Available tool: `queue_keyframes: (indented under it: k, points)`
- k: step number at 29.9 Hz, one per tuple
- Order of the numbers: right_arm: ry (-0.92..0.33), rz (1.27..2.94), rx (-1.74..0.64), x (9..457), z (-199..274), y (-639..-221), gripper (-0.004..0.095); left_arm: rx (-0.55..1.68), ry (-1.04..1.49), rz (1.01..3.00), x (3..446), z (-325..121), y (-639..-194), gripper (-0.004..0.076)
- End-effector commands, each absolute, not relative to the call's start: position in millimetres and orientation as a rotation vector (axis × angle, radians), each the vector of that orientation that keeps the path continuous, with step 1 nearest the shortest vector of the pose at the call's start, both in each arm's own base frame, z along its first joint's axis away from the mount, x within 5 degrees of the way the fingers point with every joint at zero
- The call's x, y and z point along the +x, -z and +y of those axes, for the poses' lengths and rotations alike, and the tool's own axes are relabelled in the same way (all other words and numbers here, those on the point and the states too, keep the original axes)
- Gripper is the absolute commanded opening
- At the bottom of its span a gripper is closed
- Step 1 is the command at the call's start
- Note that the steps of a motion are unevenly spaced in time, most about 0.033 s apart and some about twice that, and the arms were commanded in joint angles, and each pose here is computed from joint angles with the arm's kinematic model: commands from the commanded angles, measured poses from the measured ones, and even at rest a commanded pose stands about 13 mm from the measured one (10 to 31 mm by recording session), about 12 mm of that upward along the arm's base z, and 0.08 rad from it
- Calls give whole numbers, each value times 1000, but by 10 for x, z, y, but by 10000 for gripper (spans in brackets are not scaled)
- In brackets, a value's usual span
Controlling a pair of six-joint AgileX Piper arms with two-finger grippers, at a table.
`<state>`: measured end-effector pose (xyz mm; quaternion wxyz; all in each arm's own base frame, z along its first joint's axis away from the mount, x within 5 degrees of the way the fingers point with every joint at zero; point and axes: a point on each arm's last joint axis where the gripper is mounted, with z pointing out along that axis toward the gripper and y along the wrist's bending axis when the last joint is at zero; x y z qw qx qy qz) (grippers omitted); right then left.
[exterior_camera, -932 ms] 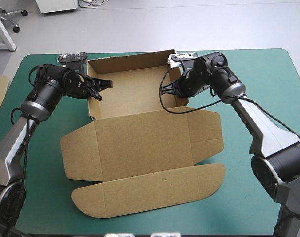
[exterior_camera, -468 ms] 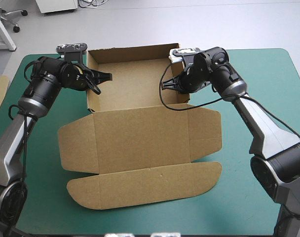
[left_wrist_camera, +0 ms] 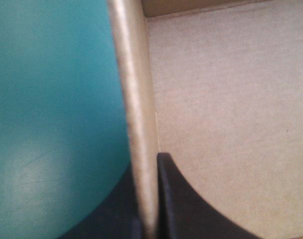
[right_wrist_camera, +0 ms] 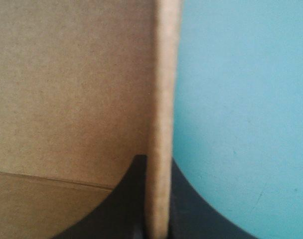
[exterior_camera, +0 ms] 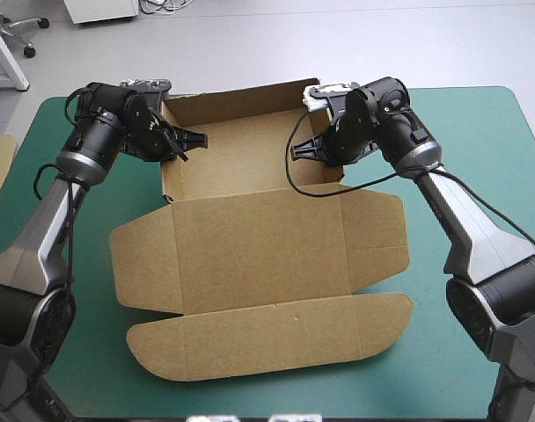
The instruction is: Fold the box
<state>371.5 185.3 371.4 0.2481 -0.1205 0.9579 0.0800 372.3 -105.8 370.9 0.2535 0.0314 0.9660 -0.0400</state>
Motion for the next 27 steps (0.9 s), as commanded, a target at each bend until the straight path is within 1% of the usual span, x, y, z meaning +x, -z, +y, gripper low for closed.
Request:
queue_keyframes:
  k: [1,6,12,22,27]
  points:
    - [-169,2545,-298,3625,1648,-3962,-20,138,82,2613,3627,-1018,-3872,-14]
    - [-156,2623,-256,3660,1572,-3755,-20,161,63,2651,3678,-1031,-3770,-14]
    - [-142,2712,-237,3648,1576,-3504,-20,200,64,2728,3795,-1086,-3534,-14]
    - [-129,2761,-206,3670,1577,-3347,-20,245,144,2774,3885,-1179,-3324,-14]
    - [-114,2816,-215,3759,1624,-3129,-20,254,153,2777,3907,-1193,-3203,-14]
